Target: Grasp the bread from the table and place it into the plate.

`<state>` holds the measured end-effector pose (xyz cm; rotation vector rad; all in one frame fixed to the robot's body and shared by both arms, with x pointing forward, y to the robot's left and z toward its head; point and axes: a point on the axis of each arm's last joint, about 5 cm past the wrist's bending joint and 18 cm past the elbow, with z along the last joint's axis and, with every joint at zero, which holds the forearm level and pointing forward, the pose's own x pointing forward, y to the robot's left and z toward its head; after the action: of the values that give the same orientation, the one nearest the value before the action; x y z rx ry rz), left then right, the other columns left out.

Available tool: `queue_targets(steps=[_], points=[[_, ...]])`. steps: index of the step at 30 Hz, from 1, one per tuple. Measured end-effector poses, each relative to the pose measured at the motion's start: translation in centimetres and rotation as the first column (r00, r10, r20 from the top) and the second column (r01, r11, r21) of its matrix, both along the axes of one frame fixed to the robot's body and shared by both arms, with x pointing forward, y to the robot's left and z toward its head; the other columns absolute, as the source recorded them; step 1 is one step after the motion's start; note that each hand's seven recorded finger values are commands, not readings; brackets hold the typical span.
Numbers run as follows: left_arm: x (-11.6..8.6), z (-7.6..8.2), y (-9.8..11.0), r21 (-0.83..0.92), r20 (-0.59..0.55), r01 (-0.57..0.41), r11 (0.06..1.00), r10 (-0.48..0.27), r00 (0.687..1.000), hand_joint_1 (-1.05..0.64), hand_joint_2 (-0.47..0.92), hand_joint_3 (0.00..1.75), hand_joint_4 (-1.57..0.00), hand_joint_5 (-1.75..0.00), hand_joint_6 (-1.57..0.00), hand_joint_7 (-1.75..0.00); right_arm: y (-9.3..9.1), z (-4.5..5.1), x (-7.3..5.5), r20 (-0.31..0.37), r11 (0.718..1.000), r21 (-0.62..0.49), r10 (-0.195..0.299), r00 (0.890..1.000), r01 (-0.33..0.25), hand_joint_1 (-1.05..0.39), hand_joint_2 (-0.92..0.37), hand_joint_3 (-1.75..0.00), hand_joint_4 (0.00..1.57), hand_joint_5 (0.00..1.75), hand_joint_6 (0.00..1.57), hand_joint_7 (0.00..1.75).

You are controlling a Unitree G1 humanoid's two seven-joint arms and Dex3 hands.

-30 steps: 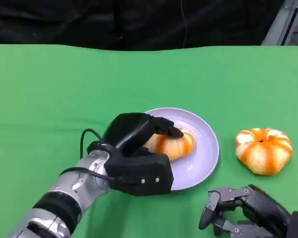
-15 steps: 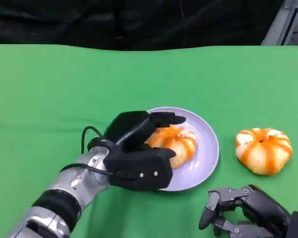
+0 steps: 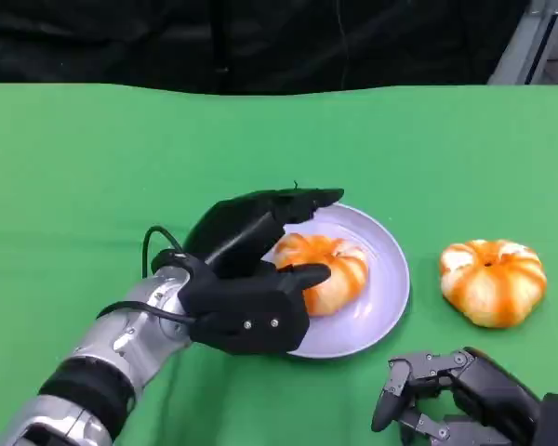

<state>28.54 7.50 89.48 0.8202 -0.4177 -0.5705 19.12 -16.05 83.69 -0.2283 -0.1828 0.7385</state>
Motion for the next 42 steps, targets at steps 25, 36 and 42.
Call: queue_targets(steps=[25, 36, 42], points=[[-2.9, -0.1, 3.6, -0.485, 0.065, -0.108, 0.868, 0.158, 0.985, -0.77, 0.92, 0.59, -0.61, -0.04, -0.47, -0.02, -0.1, -0.17, -0.1, 0.001, 1.0, -0.002, -0.002, 1.0, 0.002, -0.04, -0.92, -0.51, 0.73, 1.54, 0.78, 1.11], [-4.7, -0.7, 5.7, -0.593, 0.026, -0.154, 0.79, 0.21, 0.977, -0.68, 0.92, 0.5, -0.67, -0.03, -0.54, -0.02, -0.2, -0.3, -0.1, 0.0, 1.0, -0.004, 0.0, 1.0, 0.0, -0.05, -0.92, -0.5, 0.73, 1.54, 0.79, 1.09], [-5.3, -0.9, 6.3, -0.666, -0.015, -0.173, 0.726, 0.219, 0.976, -0.63, 0.92, 0.48, -0.71, -0.03, -0.56, -0.02, -0.3, -0.41, -0.1, -0.005, 1.0, -0.006, 0.004, 1.0, -0.004, -0.07, -0.92, -0.48, 0.72, 1.55, 0.8, 1.07]])
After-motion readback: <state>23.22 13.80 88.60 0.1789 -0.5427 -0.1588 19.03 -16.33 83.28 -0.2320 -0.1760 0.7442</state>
